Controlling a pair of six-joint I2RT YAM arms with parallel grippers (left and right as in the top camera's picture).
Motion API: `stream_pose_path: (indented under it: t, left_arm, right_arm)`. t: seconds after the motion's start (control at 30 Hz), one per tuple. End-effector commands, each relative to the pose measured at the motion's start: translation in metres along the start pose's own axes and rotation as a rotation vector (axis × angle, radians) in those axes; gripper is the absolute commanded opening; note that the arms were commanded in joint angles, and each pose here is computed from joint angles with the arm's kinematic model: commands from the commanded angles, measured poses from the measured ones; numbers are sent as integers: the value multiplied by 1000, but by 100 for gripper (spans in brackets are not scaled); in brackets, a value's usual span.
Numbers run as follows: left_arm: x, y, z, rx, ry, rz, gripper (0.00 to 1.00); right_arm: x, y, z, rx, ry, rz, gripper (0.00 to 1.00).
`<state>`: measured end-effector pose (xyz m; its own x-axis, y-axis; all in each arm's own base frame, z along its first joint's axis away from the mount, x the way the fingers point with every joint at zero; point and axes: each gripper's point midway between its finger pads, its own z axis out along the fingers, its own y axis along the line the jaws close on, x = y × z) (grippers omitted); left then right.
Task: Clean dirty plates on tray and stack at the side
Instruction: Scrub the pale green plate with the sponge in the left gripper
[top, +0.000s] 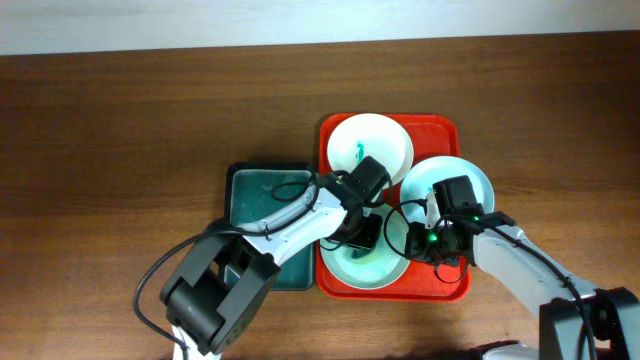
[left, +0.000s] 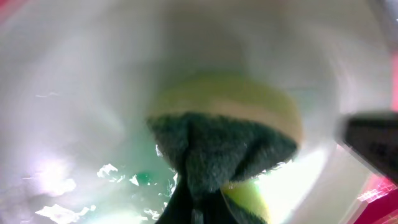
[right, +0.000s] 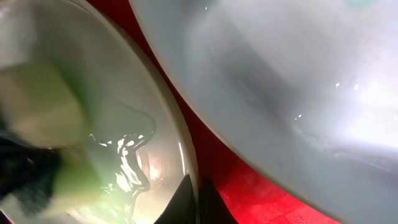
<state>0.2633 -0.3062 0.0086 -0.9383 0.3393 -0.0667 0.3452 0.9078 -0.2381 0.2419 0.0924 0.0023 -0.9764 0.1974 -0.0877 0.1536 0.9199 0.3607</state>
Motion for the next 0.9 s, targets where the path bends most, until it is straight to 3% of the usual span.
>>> stream_pose_path:
  t: [0.0,0.07,0.13,0.17,0.2,0.3,0.37,0.5,0.7,0.87]
  left_arm:
    - [-11,71,-10,-374,-54,-39,0]
    - [-5,80,-14,-426,-32,-35,0]
    - [-3,68,-9,-354,-10,-32,0]
    - [-1,54,-5,-276,5,-28,0]
    - [0,11,3,-34,41,7,0]
    - [3,-41,1,202,61,56,0]
    - [7,-59,2,243,59,96,0]
    - [9,-37,4,150,68,67,0]
    - [-2,70,-11,-425,-28,39,0]
    - [-4,79,-28,-504,-35,-6,0]
  right_arm:
    - [5,-10,3,44,12,17,4]
    - [6,-10,3,46,16,19,4]
    - [6,-10,3,46,16,19,4]
    - [6,-10,3,47,18,19,4]
    - [7,-10,3,47,19,19,4]
    - [7,-11,3,47,19,20,4]
    - [7,-11,3,47,19,19,4]
    - [7,-11,3,47,20,20,4]
    - [7,-10,3,47,19,20,4]
    - [7,-10,3,47,19,19,4]
